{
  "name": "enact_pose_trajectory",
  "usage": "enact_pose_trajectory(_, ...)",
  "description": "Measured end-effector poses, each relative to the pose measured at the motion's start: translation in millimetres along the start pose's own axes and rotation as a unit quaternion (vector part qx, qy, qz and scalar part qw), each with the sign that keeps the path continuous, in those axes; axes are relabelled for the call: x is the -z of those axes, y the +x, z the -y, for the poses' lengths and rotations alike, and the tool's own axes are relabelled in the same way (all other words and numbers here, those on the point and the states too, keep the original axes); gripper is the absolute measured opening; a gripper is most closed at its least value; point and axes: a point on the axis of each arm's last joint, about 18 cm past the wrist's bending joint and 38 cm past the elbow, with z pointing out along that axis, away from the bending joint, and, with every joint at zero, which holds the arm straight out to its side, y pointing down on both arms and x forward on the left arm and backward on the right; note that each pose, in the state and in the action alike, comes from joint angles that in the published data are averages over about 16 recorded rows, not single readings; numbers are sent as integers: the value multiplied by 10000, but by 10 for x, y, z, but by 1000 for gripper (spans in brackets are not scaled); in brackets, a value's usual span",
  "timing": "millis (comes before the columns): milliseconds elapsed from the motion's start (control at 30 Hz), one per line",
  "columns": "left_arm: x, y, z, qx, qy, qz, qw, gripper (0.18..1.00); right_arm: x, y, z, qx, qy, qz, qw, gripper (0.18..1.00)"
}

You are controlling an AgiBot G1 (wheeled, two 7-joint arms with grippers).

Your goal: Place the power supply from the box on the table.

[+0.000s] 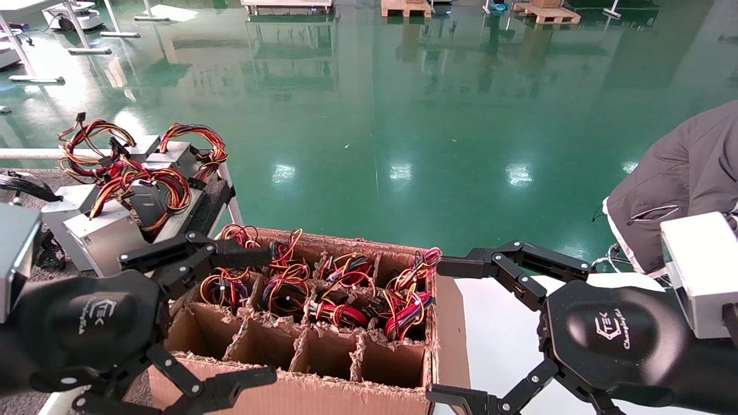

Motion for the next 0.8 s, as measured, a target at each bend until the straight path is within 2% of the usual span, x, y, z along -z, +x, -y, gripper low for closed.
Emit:
enact_pose_trajectory(333, -170, -241, 152, -877, -392, 73, 9953, 999, 0, 0, 0, 0, 0, 0, 10000, 1001)
enact_pose_trajectory(567, -393, -476, 236, -1545, -925, -10, 9837, 999, 0, 0, 0, 0, 0, 0, 10000, 1001)
enact_pose_trajectory(800, -596, -672, 235, -1879, -1444, -191, 9713, 999, 0, 0, 0, 0, 0, 0, 10000, 1001)
